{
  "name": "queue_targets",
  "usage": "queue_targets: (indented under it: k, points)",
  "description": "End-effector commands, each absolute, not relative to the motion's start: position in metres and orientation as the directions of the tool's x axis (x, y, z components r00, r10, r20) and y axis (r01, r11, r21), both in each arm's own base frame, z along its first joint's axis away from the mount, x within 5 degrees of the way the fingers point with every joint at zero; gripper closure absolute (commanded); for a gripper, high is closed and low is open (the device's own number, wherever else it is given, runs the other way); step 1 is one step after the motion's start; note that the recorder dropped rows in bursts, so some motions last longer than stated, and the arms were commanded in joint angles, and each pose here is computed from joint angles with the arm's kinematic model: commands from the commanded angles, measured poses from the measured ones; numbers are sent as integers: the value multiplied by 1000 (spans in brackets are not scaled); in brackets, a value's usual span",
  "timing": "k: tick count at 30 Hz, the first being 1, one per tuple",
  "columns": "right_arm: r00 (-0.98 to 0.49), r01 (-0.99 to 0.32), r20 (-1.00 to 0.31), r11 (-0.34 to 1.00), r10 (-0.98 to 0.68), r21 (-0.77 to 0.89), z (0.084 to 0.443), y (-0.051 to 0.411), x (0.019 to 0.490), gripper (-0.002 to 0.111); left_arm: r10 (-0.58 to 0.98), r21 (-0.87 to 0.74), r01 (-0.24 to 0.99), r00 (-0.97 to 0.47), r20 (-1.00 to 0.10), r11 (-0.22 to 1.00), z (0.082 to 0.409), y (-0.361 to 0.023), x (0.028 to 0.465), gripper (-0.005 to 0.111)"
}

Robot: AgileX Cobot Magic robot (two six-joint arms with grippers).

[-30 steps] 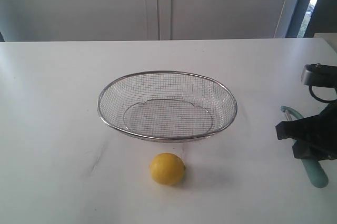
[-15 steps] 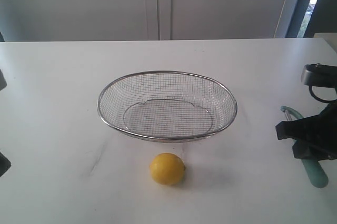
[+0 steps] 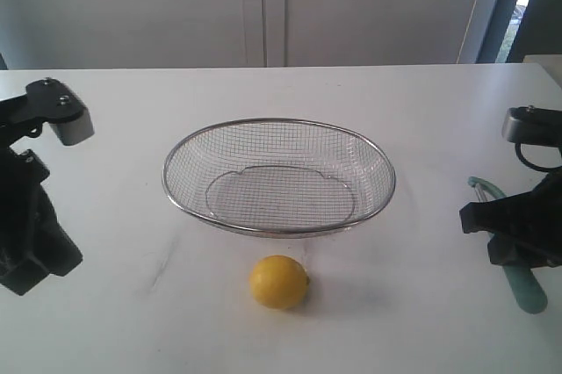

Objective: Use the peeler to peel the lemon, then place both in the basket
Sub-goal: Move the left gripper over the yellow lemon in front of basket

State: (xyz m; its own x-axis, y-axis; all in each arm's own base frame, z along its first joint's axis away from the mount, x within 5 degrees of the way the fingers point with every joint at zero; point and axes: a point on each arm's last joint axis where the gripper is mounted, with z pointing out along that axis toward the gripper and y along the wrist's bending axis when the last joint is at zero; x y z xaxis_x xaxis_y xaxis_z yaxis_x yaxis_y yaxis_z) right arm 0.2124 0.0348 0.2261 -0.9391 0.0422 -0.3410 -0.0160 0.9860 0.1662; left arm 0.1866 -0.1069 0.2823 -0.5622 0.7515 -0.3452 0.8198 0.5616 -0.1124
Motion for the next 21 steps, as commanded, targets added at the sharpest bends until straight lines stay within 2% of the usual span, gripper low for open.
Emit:
queue_targets:
  k: [1,14,21]
  points:
    - [-936,-24,-350,986,36,167,227,35,211,108,770,-127,840,-537,-346,528,282,-123,192,107]
    - [-935,-24,-352,986,37,167,227,35,212,108,846,-95,907,-417,-333,410,282,-167,209,107]
    - [-935,-24,-352,986,37,167,227,35,212,108,877,-36,948,-307,-369,317,278,-196,214,107]
